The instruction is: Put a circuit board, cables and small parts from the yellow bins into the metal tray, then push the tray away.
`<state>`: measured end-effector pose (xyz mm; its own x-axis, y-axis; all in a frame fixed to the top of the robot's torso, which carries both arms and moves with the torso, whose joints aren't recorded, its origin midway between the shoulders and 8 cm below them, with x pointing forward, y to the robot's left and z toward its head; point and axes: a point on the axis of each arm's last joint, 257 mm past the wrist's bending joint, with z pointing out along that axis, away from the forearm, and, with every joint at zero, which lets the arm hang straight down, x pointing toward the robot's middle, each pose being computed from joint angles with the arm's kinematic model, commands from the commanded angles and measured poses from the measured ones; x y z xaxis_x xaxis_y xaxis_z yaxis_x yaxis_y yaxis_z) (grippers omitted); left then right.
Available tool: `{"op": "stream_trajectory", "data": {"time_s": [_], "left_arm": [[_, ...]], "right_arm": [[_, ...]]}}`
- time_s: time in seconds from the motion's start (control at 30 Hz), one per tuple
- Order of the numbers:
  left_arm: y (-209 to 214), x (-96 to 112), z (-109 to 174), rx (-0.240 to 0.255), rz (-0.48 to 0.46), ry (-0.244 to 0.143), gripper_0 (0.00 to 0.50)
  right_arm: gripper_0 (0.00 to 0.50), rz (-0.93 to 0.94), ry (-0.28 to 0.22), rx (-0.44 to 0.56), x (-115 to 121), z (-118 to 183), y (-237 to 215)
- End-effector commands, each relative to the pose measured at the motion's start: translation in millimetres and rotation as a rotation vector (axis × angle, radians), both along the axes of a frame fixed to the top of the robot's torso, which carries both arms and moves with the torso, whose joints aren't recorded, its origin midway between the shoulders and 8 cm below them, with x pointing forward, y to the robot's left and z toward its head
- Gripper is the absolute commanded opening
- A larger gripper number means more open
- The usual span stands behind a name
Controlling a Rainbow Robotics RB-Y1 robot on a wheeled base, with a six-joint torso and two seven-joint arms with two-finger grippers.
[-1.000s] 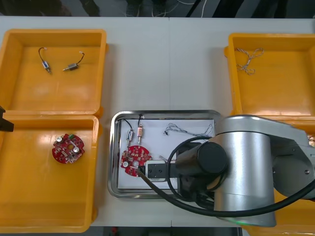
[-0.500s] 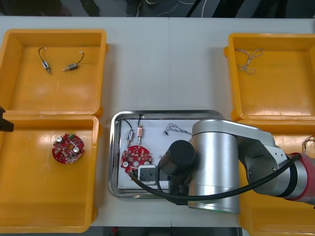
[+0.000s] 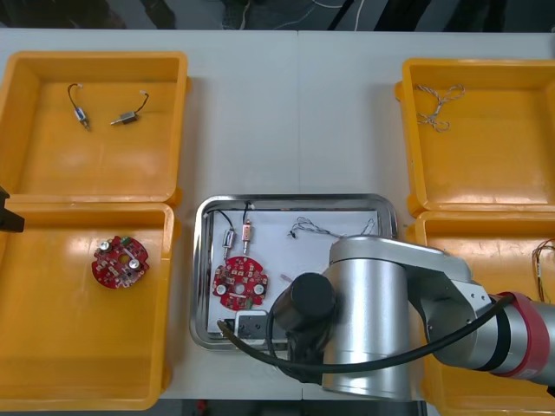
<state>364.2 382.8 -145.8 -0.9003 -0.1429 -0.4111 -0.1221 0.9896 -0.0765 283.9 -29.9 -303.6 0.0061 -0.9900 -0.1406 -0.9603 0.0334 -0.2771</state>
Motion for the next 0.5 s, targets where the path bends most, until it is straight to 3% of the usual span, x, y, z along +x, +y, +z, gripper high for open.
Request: {"op": "stream_trajectory", "data": {"time_s": [0.03,0.5], "left_arm": [[10,-1,14,0.068,-0.054,-0.027,0.500],[10,-1,14,0.068,-0.054,-0.027,0.500]], "right_arm": [[0.500,0.000,0.038,0.021,-23,-13,10],[0.500,-0.013,0.026,0.003,-21,-38,21]]}}
